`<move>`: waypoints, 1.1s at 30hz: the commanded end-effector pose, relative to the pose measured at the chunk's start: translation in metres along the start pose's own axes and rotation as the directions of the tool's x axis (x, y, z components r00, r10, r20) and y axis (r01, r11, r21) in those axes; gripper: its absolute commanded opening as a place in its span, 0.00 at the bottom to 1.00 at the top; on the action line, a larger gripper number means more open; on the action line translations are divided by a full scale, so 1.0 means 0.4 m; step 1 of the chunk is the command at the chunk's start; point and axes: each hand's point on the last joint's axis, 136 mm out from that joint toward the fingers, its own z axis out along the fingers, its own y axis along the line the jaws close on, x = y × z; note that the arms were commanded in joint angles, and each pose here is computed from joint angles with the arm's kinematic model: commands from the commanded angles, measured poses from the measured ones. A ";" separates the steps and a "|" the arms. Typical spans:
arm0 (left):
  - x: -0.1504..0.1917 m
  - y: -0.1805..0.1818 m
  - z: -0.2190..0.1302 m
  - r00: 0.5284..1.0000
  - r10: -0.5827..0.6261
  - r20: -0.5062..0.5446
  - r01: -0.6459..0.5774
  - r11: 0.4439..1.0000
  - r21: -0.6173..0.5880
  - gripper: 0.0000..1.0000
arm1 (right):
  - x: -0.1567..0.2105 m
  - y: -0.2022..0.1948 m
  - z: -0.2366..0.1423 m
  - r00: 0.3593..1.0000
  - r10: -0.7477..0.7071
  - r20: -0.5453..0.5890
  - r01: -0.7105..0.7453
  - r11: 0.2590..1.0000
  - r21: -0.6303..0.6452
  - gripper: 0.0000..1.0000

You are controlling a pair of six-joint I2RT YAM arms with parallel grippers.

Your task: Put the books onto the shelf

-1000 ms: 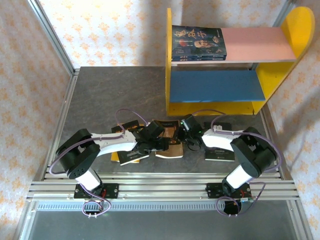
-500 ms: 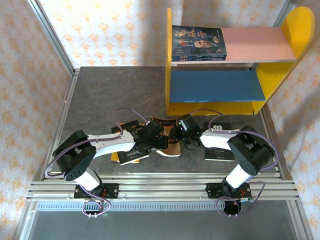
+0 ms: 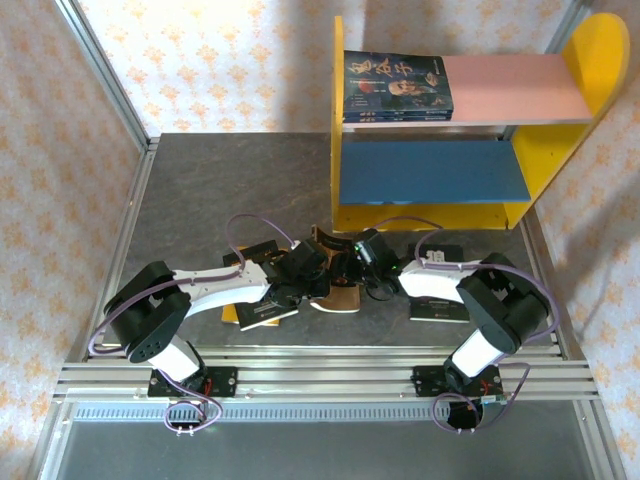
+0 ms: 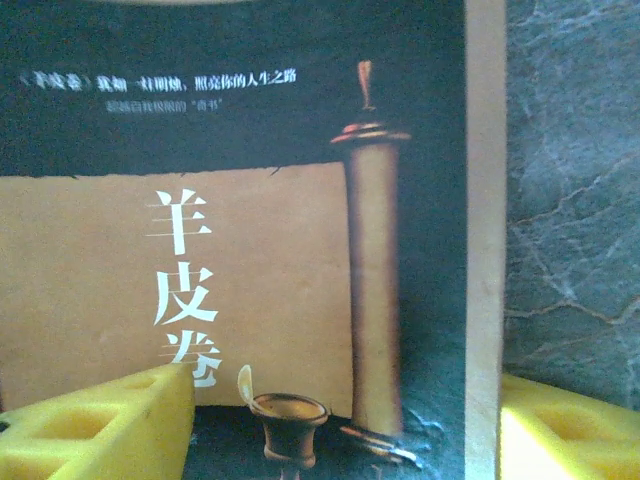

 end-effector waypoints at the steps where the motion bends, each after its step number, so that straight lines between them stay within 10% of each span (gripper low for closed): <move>1: -0.044 -0.057 -0.046 0.996 0.043 0.078 -0.048 0.997 0.055 0.12 | 0.147 -0.105 0.011 0.983 0.022 -0.180 0.003 0.991 0.135 0.71; 17: -0.120 -0.132 -0.336 0.889 0.294 0.352 -0.359 0.924 0.135 0.03 | -0.054 -0.035 -0.279 0.992 -0.046 0.117 0.036 0.996 0.086 0.80; 33: -0.318 -0.368 -1.006 0.512 0.242 0.824 -0.612 0.776 0.152 0.02 | -0.362 0.230 -0.762 0.862 -0.142 0.487 0.248 0.955 -0.160 0.87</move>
